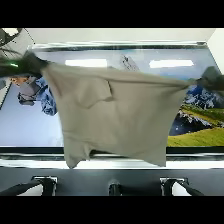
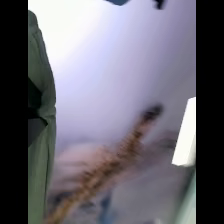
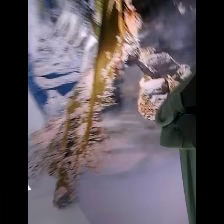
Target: Fold the shirts.
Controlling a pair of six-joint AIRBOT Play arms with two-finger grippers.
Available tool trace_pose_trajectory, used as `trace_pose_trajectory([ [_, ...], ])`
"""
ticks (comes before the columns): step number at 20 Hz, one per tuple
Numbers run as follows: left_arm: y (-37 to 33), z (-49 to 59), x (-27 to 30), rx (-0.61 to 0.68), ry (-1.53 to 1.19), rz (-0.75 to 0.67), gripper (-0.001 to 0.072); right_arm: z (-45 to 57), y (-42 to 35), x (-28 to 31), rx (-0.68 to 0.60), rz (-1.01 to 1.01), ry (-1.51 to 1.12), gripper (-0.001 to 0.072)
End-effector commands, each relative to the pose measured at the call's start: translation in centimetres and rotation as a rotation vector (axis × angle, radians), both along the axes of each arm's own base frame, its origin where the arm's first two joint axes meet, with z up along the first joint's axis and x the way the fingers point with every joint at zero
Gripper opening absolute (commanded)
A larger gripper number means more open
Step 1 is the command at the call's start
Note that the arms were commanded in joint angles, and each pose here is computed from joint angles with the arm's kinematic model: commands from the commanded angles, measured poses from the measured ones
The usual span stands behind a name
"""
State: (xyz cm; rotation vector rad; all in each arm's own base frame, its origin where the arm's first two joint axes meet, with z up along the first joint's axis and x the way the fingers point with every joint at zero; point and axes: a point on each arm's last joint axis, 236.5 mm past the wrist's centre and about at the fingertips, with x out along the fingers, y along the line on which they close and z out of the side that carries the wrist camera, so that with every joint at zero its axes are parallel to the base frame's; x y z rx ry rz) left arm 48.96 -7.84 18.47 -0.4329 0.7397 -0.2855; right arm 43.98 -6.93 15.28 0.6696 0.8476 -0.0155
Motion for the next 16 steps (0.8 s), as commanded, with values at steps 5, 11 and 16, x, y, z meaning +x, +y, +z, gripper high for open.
trace_pose_trajectory([
  [5,-7.3,-18.1,-0.6,-0.126,0.461,-0.191,0.0026,-12.9,4.6,5.7,0.399,0.001,0.223,0.0045],
  [11,-0.8,-15.8,-5.3,-0.03,0.636,-0.257,0.0453,-9.0,2.5,3.8,0.305,0.132,0.172,0.0513],
  [16,8.7,-19.6,-12.5,0.138,0.853,-0.108,0.0384,-13.9,-4.9,-9.3,0.068,0.133,0.651,0.05],
])
